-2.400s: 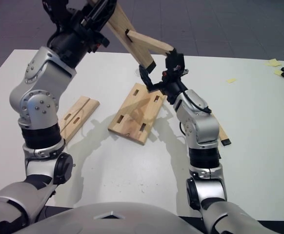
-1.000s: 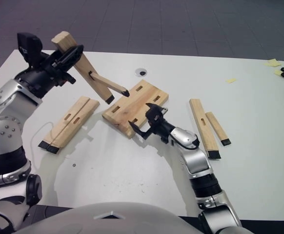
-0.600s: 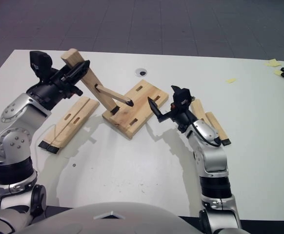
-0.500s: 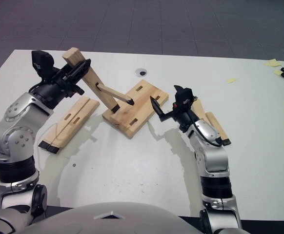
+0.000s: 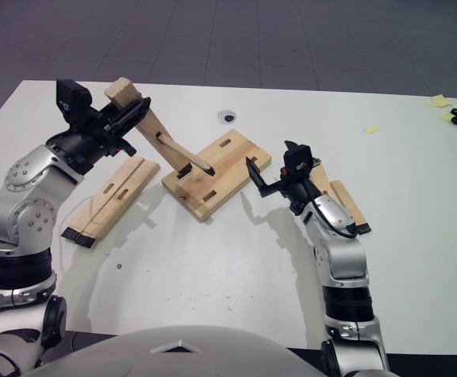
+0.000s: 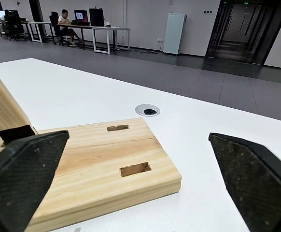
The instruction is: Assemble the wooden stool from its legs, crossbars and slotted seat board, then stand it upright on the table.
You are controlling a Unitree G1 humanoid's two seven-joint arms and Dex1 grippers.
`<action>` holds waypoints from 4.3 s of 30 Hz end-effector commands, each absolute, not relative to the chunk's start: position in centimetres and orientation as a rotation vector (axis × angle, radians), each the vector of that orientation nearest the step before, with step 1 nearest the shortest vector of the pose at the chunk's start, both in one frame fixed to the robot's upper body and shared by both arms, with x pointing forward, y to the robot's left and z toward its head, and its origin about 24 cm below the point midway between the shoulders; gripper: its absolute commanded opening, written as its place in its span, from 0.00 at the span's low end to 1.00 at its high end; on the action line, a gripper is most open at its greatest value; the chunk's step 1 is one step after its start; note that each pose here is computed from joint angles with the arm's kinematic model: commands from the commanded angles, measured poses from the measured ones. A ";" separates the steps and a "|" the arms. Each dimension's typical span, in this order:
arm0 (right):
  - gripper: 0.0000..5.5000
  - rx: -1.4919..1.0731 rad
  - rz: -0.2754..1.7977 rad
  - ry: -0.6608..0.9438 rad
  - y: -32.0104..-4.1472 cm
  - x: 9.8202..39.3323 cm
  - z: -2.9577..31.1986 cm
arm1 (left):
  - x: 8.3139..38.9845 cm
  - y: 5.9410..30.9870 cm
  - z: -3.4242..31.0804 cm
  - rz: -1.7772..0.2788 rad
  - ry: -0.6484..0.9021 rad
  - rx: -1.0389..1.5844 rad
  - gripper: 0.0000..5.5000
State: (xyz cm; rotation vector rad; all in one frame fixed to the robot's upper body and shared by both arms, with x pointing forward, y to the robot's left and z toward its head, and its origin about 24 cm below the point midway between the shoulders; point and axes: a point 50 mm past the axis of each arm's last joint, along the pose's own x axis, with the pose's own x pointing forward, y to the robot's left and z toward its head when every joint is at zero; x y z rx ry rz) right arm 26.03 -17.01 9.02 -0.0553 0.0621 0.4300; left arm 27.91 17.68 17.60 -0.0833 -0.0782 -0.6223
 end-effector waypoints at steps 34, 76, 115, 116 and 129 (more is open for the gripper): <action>0.98 -0.053 0.408 0.101 -17.4 26.1 8.2 | 28.0 18.4 16.6 -0.786 0.027 0.013 0.19; 0.98 -0.068 0.287 0.035 -16.8 26.6 8.8 | 25.5 16.4 7.7 -0.785 0.491 0.183 0.20; 0.98 -0.067 0.262 0.023 -16.5 27.2 8.9 | 24.0 13.5 4.2 -0.801 0.694 -0.135 0.19; 0.98 -0.067 0.262 0.023 -16.5 27.1 8.9 | 23.9 13.4 4.4 -0.806 0.678 -0.135 0.19; 0.98 -0.057 0.250 0.025 -16.4 27.2 8.8 | 25.0 13.4 4.6 -0.862 0.664 0.024 0.19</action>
